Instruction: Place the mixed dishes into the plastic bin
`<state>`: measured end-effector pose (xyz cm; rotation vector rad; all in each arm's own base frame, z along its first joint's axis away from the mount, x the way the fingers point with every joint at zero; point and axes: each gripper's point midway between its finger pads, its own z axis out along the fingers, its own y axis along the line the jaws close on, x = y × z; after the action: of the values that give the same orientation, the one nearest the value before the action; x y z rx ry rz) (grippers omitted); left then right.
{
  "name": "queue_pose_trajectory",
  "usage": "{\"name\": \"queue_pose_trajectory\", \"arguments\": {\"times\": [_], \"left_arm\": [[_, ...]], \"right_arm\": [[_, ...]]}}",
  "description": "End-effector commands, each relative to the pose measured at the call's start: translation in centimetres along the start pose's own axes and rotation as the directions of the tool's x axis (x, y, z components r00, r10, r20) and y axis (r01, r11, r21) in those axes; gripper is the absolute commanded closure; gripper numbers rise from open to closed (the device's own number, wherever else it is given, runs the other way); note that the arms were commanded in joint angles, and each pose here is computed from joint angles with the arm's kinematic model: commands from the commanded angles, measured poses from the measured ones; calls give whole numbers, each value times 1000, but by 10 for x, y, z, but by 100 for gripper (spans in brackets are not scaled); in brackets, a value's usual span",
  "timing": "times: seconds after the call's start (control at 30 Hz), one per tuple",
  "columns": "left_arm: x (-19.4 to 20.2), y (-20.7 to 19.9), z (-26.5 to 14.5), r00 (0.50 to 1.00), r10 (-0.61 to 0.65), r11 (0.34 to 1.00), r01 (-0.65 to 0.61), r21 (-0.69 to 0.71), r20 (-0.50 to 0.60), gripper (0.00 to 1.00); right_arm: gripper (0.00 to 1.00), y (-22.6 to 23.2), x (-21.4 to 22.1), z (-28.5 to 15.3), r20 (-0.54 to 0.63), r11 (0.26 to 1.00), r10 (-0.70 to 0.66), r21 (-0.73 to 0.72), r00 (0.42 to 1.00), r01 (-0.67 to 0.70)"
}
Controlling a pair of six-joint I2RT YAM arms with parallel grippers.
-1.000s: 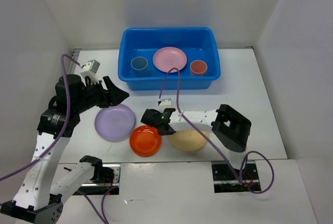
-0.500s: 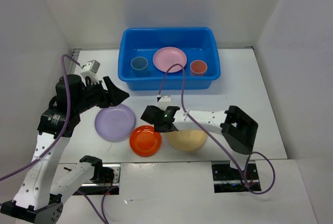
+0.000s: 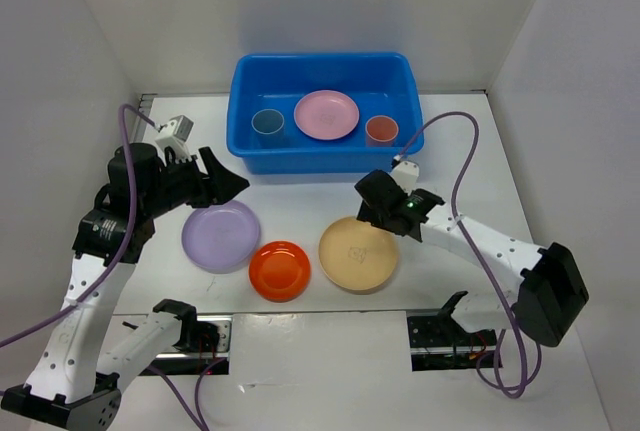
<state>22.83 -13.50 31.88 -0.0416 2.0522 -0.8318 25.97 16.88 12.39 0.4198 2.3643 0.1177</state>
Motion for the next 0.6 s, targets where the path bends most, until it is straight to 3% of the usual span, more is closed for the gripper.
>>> {"name": "queue_pose_trajectory", "arguments": {"times": [0.0, 0.27, 0.57], "left_arm": [[-4, -6, 4, 1000, 29, 999, -29, 41, 6, 29], [-3, -9, 2, 999, 42, 998, -42, 48, 0, 29], [-3, -9, 2, 999, 52, 998, -52, 48, 1, 29]], "right_arm": [[29, -10, -3, 12, 10, 1000, 7, -16, 1000, -7], [29, -33, 8, 46, -28, 992, -55, 109, 998, 57], [32, -40, 22, 67, -88, 983, -100, 148, 991, 112]]}}
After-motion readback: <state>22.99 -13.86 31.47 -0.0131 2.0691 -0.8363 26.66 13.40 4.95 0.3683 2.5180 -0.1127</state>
